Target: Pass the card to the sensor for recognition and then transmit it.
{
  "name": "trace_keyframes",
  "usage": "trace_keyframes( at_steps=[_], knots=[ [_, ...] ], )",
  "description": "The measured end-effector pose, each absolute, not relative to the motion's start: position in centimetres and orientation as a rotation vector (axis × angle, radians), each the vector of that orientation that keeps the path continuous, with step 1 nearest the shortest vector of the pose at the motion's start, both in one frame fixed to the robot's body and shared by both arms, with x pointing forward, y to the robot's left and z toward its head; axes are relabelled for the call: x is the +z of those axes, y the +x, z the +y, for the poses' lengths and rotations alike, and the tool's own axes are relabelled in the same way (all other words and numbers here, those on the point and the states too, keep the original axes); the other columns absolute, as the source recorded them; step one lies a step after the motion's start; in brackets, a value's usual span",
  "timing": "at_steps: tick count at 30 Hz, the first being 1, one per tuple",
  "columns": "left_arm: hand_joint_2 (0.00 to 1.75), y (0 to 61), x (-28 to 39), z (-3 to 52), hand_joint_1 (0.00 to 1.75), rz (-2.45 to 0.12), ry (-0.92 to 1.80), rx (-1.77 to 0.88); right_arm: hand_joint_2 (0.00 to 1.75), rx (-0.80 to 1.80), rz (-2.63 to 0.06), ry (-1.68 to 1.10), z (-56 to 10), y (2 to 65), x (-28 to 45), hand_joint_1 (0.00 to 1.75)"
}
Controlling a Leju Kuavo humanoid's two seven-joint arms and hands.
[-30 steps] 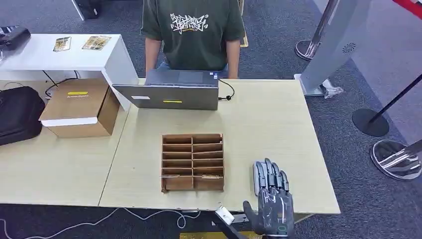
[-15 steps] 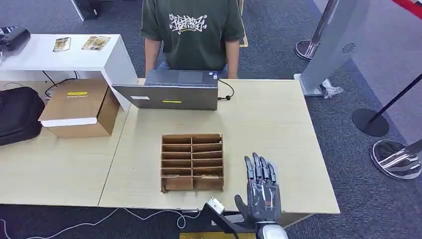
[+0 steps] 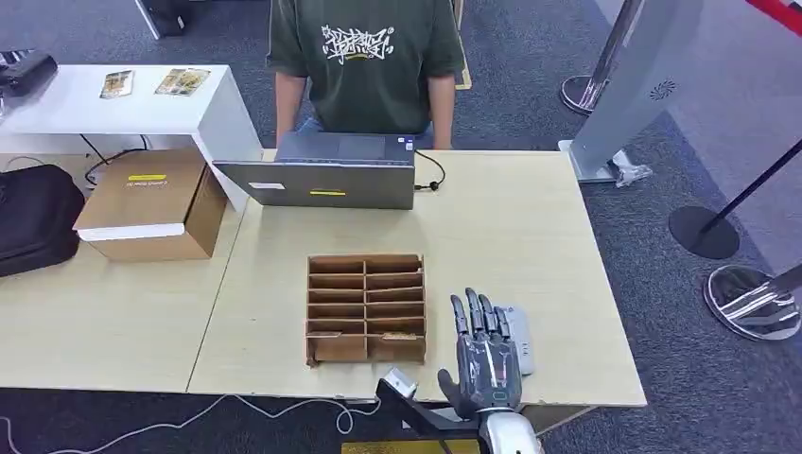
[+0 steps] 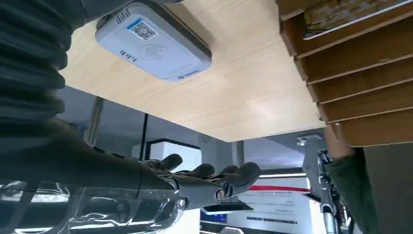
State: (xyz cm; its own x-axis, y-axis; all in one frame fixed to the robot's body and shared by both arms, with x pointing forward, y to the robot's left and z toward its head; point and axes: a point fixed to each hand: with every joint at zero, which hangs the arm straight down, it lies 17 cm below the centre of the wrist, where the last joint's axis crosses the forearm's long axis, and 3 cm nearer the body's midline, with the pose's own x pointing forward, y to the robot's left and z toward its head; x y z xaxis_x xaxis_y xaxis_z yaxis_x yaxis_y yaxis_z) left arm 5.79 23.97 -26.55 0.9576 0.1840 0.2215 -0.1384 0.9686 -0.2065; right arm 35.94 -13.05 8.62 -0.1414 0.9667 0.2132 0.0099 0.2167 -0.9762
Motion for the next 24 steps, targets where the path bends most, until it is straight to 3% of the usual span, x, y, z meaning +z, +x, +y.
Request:
trace_keyframes(
  at_steps=[24],
  knots=[
    [1.75,6.2,-26.6,23.4,0.0,-0.227,-0.194,0.162,1.75,1.231,-1.449,-0.942,-9.4,39.0,6.2,0.0]
  ],
)
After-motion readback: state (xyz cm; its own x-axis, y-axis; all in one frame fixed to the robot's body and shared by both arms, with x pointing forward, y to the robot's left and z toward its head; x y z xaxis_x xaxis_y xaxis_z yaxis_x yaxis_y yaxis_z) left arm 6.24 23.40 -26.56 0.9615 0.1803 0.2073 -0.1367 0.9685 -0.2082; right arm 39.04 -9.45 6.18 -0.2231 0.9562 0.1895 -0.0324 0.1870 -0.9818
